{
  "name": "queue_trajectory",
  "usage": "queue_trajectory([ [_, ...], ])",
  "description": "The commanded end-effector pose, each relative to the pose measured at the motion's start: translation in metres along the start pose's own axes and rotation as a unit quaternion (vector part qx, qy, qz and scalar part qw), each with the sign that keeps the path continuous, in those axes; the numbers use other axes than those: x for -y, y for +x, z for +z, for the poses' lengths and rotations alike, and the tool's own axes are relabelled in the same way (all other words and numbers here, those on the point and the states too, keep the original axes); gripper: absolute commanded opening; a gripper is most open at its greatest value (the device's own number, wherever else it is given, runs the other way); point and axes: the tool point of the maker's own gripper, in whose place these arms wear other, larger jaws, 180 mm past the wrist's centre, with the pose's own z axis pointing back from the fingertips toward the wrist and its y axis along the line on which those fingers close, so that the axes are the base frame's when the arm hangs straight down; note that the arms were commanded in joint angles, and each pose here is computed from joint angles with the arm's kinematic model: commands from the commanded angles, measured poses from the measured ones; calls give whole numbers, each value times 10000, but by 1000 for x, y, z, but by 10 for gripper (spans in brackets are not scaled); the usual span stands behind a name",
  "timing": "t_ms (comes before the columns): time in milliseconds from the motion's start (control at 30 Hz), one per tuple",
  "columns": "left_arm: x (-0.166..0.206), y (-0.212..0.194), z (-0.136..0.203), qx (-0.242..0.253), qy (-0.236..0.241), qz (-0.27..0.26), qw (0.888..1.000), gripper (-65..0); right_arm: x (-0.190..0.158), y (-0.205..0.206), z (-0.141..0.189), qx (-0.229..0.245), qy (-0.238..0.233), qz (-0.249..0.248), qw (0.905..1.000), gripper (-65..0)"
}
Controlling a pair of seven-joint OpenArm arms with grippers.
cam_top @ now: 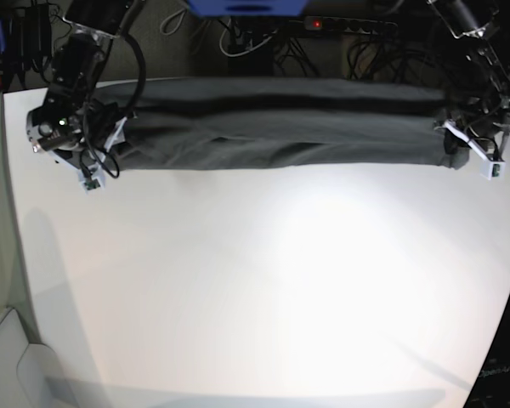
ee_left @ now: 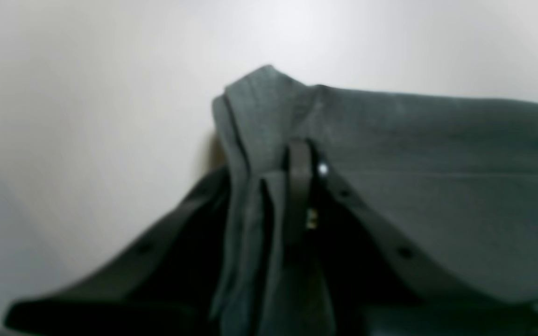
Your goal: Layout the t-shirt on the table in an organized manner, then fold the t-shirt properly
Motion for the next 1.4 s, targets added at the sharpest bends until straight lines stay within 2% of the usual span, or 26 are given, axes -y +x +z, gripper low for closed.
queue_trajectory([
  [0, -4, -26, 1, -605, 117, -97, 9981, -615, -3, -2, -2, -27, 55, 28, 10000, -317],
  [67, -6, -24, 2, -572, 139, -91, 9982, -650, -3, -2, -2, -27, 55, 28, 10000, -317],
  [333, -4, 4, 17, -293, 293, -403, 9983, -646, -3, -2, -2, -27, 55, 28, 10000, -318],
  [400, 3, 10, 21, -306, 316, -473, 9979, -646, -3, -2, -2, -27, 55, 28, 10000, -318],
  [633, 38, 46, 50, 159, 498, -876, 9948, -646, -4, -2, -2, -45, 76, 20, 10000, -319],
  [933, 69, 62, 71, 477, 551, -920, 9931, -646, -4, -2, -2, -45, 76, 20, 10000, -319],
  [1000, 68, 67, 72, 537, 569, -920, 9927, -646, -4, -2, -2, -45, 76, 20, 10000, -319],
  [1233, 28, 98, 67, 677, 817, -836, 9908, -646, -4, -2, -2, -52, 72, 30, 10000, -319],
  [1367, 24, 104, 65, 681, 810, -845, 9908, -646, -3, 0, -1, -32, 58, 31, 10000, -319],
])
